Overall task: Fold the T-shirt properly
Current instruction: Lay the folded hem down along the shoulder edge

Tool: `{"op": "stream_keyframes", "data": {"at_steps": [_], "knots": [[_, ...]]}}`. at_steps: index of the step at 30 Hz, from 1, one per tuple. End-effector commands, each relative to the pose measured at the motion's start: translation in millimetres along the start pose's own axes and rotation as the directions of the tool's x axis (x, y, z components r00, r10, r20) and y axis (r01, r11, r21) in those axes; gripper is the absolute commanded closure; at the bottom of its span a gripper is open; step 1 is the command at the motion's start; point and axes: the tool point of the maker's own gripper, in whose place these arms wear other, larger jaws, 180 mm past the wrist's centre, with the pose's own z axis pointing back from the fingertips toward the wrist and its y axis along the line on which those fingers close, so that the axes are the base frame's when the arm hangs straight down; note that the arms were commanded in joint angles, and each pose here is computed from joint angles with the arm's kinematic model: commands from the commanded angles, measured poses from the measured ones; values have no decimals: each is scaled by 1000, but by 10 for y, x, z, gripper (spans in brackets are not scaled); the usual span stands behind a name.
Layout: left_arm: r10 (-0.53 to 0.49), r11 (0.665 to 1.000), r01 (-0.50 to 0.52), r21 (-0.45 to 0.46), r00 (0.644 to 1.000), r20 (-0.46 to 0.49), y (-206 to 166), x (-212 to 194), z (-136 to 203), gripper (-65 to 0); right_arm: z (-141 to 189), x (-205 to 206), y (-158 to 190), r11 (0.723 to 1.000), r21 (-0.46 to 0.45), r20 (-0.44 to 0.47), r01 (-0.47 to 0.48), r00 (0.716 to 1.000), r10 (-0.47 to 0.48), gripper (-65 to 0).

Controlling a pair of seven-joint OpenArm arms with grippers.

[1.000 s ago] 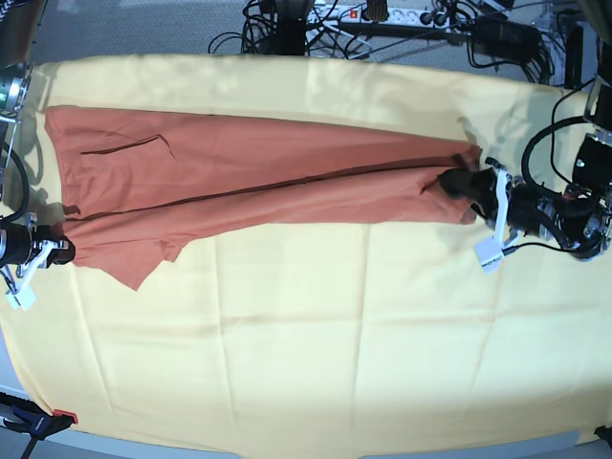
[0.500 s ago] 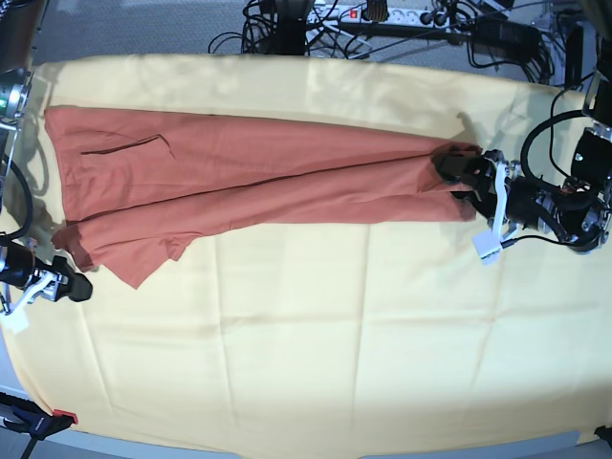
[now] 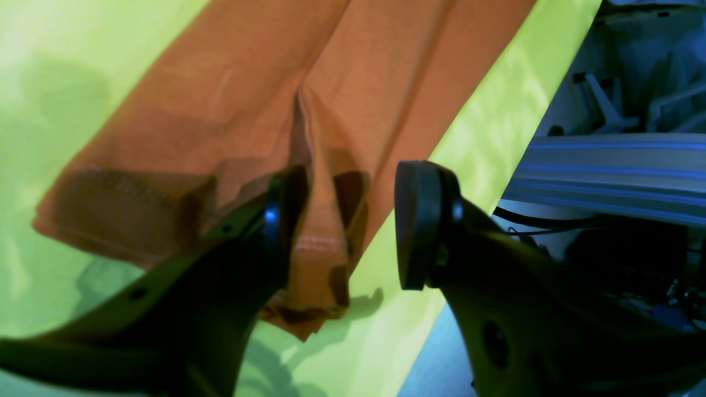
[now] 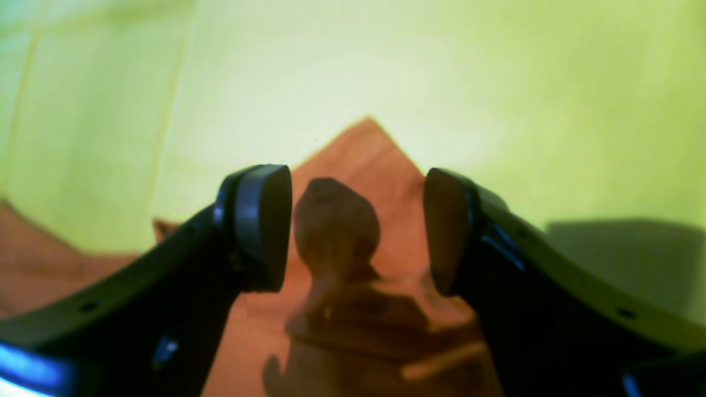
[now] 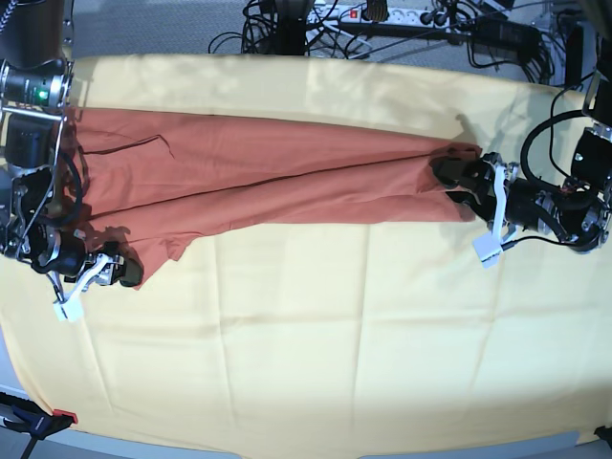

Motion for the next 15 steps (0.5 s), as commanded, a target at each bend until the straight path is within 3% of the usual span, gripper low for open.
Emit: {"op": "stream_keyframes", "data": {"at_steps": [1, 5, 6, 9, 15], "knots": [[-25, 1000, 25, 17, 999, 28, 14, 102, 122, -281, 29, 32, -25, 1000, -16, -18, -19, 1000, 19, -354], [-26, 1000, 26, 15, 999, 30, 10, 108, 115, -281, 32, 40, -22, 1000, -14, -15, -17, 1000, 17, -37], [-26, 1000, 26, 15, 999, 30, 10, 109, 114, -281, 45, 68, -32, 1000, -17, -11, -20, 1000, 20, 0], [-26, 1000, 25, 16, 999, 29, 11, 108, 116, -281, 125, 215, -20, 1000, -9, 23, -29, 999, 30, 0], [-26, 1000, 26, 15, 999, 34, 10, 117, 115, -281, 351, 426, 315, 991, 123, 19, -59, 998, 57, 0]]}}
